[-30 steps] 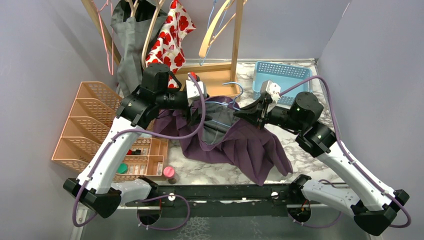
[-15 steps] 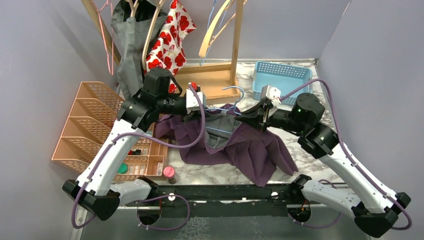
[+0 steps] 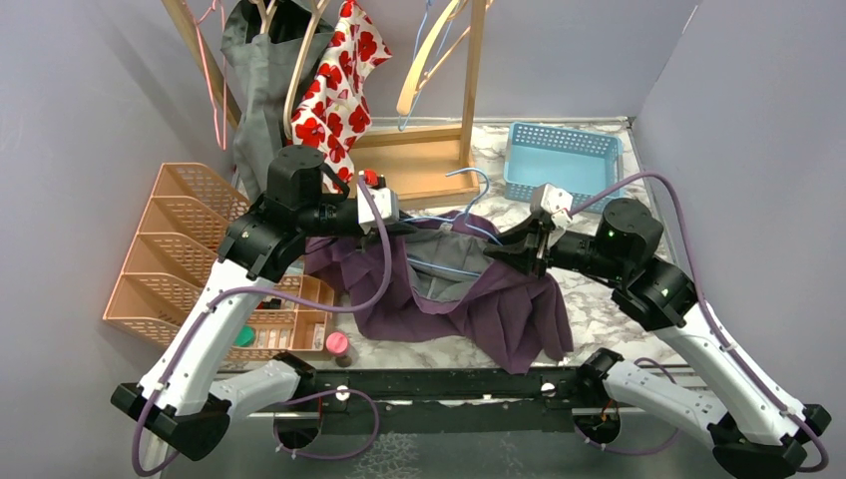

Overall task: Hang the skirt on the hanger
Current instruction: Hang the skirt on the hanger.

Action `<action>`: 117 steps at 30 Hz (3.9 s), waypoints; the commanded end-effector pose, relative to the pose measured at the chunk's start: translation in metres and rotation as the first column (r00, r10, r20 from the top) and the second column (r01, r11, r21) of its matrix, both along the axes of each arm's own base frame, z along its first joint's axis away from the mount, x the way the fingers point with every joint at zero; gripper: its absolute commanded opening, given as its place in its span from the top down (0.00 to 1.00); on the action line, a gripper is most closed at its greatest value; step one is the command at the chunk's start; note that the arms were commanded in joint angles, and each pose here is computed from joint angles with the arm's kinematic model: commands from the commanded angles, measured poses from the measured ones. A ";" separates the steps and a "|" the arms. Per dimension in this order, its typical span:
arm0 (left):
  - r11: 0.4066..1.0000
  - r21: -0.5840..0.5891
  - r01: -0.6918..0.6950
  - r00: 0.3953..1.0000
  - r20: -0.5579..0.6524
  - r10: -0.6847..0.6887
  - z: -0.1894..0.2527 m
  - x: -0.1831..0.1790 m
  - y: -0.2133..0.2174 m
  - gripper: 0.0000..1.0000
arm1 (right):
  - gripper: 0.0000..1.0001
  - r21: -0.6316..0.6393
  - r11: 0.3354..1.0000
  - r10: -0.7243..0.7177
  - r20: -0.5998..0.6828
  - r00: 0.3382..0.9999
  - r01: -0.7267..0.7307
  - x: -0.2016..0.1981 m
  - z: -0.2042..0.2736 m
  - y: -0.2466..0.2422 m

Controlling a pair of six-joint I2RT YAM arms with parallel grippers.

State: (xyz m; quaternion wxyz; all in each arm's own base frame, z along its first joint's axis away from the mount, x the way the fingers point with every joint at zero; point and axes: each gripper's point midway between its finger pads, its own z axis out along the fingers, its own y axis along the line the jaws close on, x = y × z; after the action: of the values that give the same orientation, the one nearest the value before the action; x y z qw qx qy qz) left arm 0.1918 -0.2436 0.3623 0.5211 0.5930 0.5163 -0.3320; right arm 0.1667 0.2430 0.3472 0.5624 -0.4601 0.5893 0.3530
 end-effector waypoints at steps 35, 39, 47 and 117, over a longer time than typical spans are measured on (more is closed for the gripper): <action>0.975 -0.194 -0.111 0.992 0.044 0.122 0.062 0.009 0.014 0.26 | 0.99 0.115 0.992 -0.069 0.208 0.976 0.046 -0.005 0.088 -0.018; 0.976 -0.212 -0.044 0.996 0.061 0.058 0.077 0.002 0.008 0.21 | 0.99 0.134 0.990 -0.063 0.214 0.975 0.034 -0.001 0.092 -0.012; 0.980 -0.199 0.024 0.997 -0.061 -0.037 0.060 0.010 -0.009 0.23 | 0.99 0.161 0.987 -0.025 0.224 0.974 -0.012 0.007 0.095 0.005; 0.555 -0.462 -0.692 0.699 -0.234 0.676 0.129 0.089 0.077 0.33 | 0.99 0.144 0.989 -0.033 0.094 0.995 0.019 0.017 0.075 0.013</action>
State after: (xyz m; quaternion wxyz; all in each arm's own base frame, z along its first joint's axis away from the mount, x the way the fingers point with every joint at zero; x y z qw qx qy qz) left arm 0.2612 -0.2186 0.4580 0.6745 0.3484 0.5791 -0.2971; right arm 0.1890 0.2625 0.3934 0.5856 -0.4408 0.5729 0.3667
